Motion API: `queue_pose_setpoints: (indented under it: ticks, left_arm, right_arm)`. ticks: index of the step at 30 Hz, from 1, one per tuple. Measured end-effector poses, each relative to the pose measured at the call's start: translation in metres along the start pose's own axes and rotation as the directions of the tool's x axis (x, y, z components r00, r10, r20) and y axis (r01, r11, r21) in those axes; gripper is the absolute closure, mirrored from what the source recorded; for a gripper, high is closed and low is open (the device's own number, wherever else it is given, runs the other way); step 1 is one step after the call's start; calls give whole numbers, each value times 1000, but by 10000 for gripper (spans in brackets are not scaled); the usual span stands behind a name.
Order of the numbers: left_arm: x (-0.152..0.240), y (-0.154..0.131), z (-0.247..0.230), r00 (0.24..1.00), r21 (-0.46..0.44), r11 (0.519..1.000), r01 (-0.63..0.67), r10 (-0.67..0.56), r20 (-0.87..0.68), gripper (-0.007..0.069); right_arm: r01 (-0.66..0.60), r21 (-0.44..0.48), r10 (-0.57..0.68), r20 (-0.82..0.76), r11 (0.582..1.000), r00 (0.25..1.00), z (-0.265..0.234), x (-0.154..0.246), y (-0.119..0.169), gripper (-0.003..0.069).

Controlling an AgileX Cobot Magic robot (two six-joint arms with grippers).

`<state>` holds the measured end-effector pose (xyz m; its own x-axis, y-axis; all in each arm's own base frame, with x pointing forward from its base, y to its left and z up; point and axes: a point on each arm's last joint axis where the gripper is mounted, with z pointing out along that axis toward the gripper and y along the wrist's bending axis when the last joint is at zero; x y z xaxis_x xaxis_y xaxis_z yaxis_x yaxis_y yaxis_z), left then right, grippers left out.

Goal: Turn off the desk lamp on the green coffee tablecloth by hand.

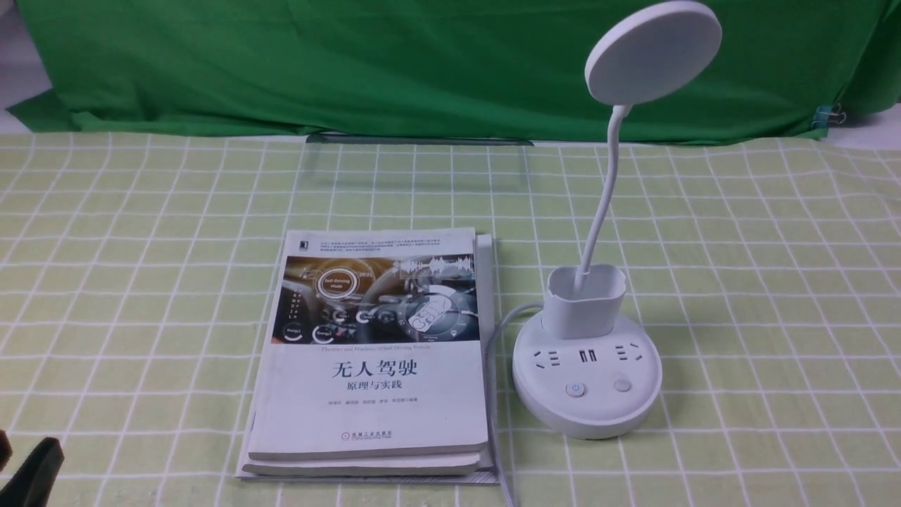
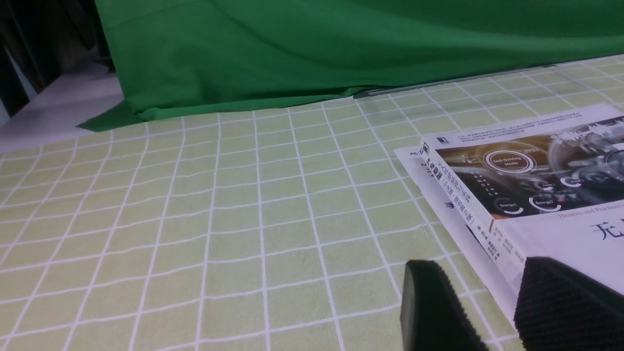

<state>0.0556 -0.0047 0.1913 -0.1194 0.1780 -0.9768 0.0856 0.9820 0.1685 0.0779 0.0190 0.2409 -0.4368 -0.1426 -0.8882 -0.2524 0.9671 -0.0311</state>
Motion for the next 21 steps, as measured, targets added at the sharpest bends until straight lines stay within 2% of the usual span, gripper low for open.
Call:
queue_pose_setpoints:
  ticks: [1, 3, 7, 9, 21]
  left_arm:
    - [0, 0, 0, 1000, 0, 1000, 0, 0, 0, 383]
    - [0, 0, 0, 1000, 0, 1000, 0, 0, 0, 383]
    - [0, 0, 0, 1000, 0, 1000, 0, 0, 0, 383]
    - [0, 0, 0, 1000, 0, 1000, 0, 0, 0, 383]
    - [0, 0, 0, 1000, 0, 1000, 0, 0, 0, 383]
  right_arm:
    - [-4, 9, 4, 6, 1000, 1000, 0, 3, -1, 618]
    - [-23, 56, 18, 86, 998, 996, 4, 37, -2, 618]
    - [-6, 79, -3, 117, 997, 993, 9, 66, -2, 618]
    - [0, 84, -12, 153, 996, 988, 6, 69, -1, 618]
    - [27, 86, -38, 123, 996, 992, 6, 74, -1, 615]
